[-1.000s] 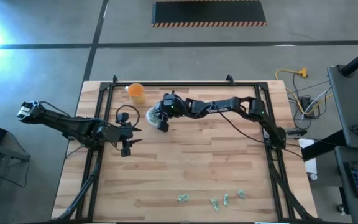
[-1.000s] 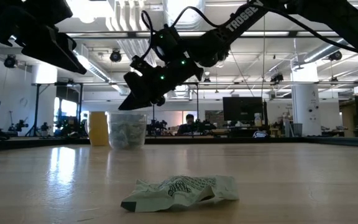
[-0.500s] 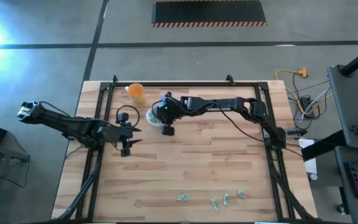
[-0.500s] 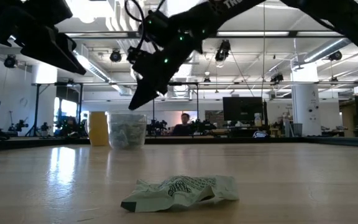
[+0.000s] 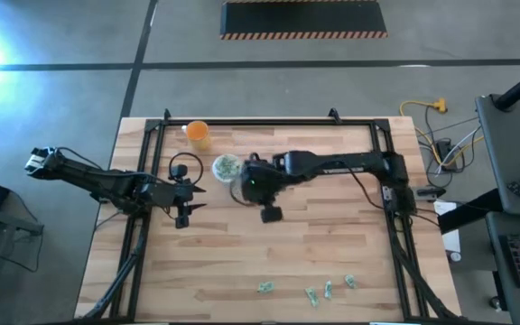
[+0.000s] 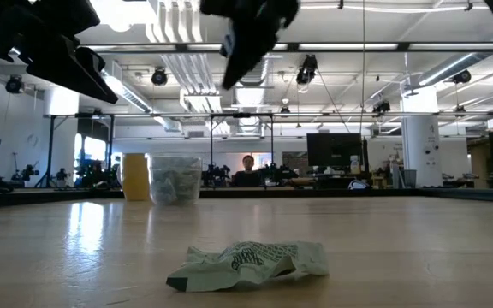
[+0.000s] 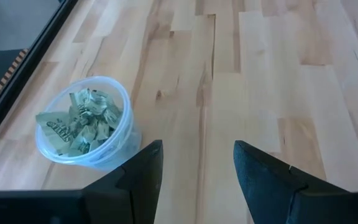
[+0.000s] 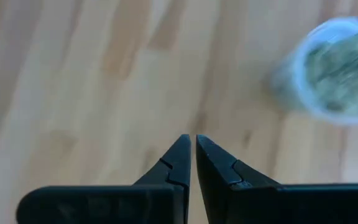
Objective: Pick and place Stevia / Truvia into bins
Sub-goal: Put the stevia packet into the transparent container
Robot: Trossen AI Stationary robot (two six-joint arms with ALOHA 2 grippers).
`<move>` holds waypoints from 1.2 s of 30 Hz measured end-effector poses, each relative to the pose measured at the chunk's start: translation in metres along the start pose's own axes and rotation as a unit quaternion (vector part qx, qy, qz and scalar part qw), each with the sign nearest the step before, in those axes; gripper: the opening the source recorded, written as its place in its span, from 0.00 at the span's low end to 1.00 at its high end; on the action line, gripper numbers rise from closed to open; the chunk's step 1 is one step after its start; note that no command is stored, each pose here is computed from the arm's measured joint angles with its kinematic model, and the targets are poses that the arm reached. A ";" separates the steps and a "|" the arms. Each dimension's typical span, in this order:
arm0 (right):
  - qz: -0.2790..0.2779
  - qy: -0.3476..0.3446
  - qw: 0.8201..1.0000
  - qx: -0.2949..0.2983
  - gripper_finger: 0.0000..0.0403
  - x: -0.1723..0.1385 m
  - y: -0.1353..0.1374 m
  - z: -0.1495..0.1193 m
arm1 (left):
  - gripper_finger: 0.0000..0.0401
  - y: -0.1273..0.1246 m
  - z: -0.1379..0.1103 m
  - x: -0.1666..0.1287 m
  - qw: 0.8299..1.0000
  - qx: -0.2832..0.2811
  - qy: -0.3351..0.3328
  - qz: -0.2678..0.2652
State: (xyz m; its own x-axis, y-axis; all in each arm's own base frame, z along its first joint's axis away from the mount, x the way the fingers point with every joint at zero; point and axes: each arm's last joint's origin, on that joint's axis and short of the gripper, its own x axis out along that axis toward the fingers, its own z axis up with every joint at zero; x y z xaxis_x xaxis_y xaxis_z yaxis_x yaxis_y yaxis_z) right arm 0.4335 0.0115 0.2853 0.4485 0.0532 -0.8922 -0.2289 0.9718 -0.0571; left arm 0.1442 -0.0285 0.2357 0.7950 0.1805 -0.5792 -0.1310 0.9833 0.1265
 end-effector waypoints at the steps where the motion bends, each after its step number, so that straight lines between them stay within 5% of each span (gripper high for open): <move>1: 0.008 0.013 1.000 -0.002 0.04 -0.003 0.010 -0.003 | 0.45 0.000 0.000 0.000 1.000 0.000 0.001 0.000; 11: 0.061 0.092 0.994 0.008 0.04 -0.021 0.116 -0.058 | 0.45 -0.001 -0.007 0.005 1.000 -0.001 0.004 0.001; 19: 0.055 0.075 0.994 0.062 0.04 -0.030 0.186 -0.114 | 0.45 -0.003 -0.006 0.008 1.000 -0.011 -0.021 -0.006; 25: 0.003 0.047 0.990 0.130 0.04 -0.032 0.226 -0.159 | 0.45 -0.015 0.001 0.020 0.991 0.010 -0.081 -0.104; 31: -0.054 0.018 0.987 0.152 0.04 -0.029 0.251 -0.193 | 0.45 -0.037 0.008 0.048 0.946 0.073 -0.187 -0.256; 36: -0.071 -0.011 0.982 0.175 0.04 -0.026 0.264 -0.210 | 0.45 -0.055 0.007 0.079 0.932 0.083 -0.205 -0.287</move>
State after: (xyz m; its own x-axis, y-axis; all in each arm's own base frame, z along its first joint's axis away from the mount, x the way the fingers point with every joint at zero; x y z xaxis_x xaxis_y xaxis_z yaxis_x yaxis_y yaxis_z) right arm 0.1797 0.2184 0.1996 0.4735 -0.0875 -0.8764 0.1472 0.9889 -0.0192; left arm 0.2178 -0.0683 0.1885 0.8694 -0.4330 -0.2381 0.4530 0.8909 0.0335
